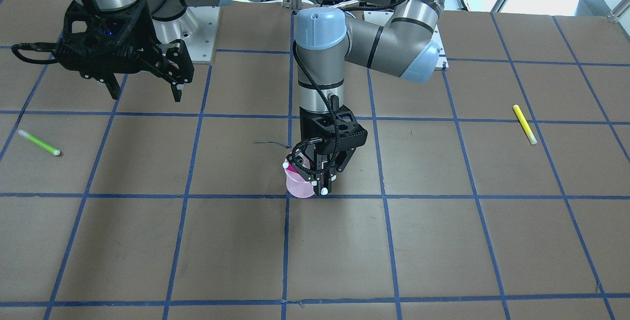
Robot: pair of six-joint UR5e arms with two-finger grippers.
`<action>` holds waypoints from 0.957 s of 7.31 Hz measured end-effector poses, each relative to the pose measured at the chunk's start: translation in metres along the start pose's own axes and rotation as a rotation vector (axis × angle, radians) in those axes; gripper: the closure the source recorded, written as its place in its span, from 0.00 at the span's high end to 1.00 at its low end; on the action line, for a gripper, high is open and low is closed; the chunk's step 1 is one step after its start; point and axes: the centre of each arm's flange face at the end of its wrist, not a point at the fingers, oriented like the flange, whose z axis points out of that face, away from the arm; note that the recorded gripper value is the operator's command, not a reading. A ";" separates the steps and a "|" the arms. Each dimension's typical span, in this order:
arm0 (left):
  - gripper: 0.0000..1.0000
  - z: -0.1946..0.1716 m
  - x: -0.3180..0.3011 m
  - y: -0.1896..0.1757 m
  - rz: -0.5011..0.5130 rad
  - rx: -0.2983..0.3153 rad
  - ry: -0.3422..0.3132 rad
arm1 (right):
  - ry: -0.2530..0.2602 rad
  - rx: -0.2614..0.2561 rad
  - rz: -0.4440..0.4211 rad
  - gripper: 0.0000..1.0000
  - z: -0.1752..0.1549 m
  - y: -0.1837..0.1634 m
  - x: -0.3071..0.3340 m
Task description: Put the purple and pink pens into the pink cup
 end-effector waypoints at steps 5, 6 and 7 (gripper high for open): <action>0.47 0.009 -0.004 0.020 0.016 -0.013 -0.031 | -0.059 0.031 0.043 1.00 -0.005 0.019 0.004; 0.59 0.008 -0.001 0.024 0.016 -0.015 -0.027 | -0.055 0.033 0.047 1.00 -0.004 0.018 0.005; 0.85 0.007 0.002 0.028 0.005 -0.017 -0.024 | -0.053 0.033 0.048 1.00 -0.004 0.018 0.005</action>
